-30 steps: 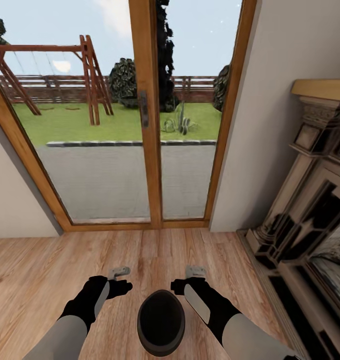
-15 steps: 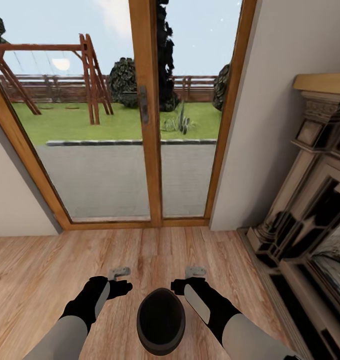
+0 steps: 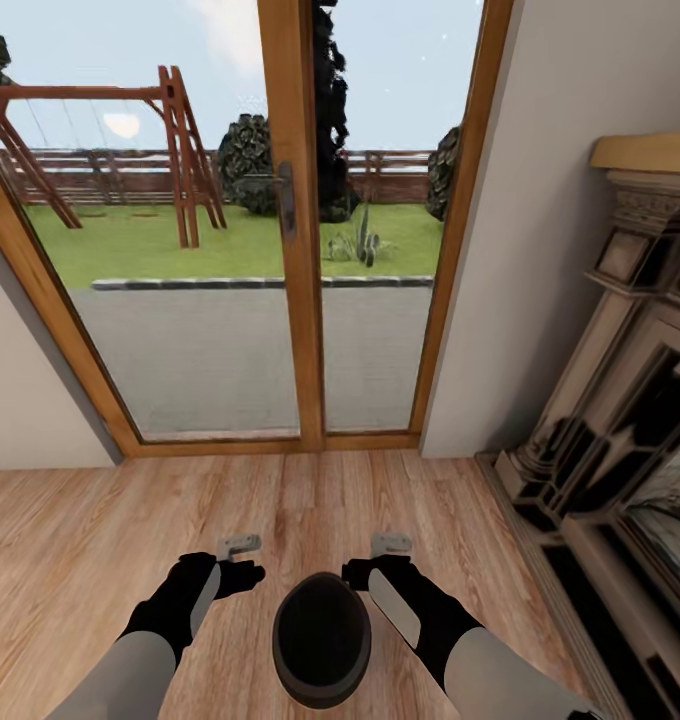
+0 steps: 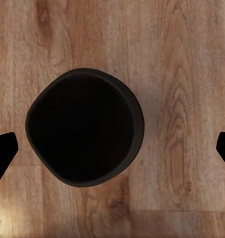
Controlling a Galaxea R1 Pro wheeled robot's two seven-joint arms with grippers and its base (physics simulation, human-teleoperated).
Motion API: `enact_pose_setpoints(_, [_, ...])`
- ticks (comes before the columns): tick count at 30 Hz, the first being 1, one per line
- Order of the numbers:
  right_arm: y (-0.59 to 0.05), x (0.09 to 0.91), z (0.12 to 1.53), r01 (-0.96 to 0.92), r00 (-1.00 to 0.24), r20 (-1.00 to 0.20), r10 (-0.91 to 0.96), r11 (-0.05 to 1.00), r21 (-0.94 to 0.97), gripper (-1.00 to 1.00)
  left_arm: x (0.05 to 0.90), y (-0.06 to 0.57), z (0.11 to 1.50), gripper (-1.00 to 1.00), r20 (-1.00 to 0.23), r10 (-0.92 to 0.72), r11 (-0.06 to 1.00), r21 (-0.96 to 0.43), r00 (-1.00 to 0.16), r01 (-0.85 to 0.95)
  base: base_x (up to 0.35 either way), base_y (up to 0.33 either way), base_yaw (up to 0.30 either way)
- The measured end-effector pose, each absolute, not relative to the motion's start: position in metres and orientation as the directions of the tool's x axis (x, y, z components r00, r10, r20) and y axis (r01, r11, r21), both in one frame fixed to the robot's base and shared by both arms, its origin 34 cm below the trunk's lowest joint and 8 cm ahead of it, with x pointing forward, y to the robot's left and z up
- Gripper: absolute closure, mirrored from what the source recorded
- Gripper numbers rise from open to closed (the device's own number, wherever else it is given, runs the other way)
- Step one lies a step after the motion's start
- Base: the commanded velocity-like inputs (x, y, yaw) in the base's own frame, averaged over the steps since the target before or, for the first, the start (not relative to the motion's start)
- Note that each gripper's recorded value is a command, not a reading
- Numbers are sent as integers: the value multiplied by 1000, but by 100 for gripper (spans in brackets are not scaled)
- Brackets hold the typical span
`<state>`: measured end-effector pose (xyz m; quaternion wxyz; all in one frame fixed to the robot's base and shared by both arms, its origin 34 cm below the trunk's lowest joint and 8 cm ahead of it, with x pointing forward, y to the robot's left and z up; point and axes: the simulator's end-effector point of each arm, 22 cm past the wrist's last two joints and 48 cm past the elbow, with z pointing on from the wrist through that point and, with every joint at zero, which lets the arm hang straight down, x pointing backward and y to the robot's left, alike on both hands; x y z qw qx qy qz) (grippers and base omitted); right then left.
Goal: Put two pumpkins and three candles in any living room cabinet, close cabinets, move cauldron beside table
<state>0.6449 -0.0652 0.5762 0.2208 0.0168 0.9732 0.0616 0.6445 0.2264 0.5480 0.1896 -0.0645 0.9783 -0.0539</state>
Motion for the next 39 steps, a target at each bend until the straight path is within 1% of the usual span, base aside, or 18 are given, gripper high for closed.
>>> enact_pose_setpoints(9, [-66, 643, 559, 4, -903, -425, 57, 992, 125, -100, 643, 233, 530, -100, -374, -145, 989, -86, -916, -122, 0, 0, 0])
enact_pose_setpoints(12, [-66, 641, 553, 3, -905, -421, 56, 992, 124, -100, 642, 228, 520, -100, -397, -143, 989, -89, -907, -117, 0, 0, 0])
enact_pose_setpoints(20, [-66, 639, 538, 2, -907, -418, 54, 992, 123, -100, 632, 208, 496, -100, -390, -136, 990, -95, -911, -107, 0, 0, 0])
enact_pose_setpoints(39, [-67, 635, 501, 5, -906, -420, 55, 993, 120, -100, 629, 198, 460, -100, -401, -135, 989, -104, -906, -102, 0, 0, 0])
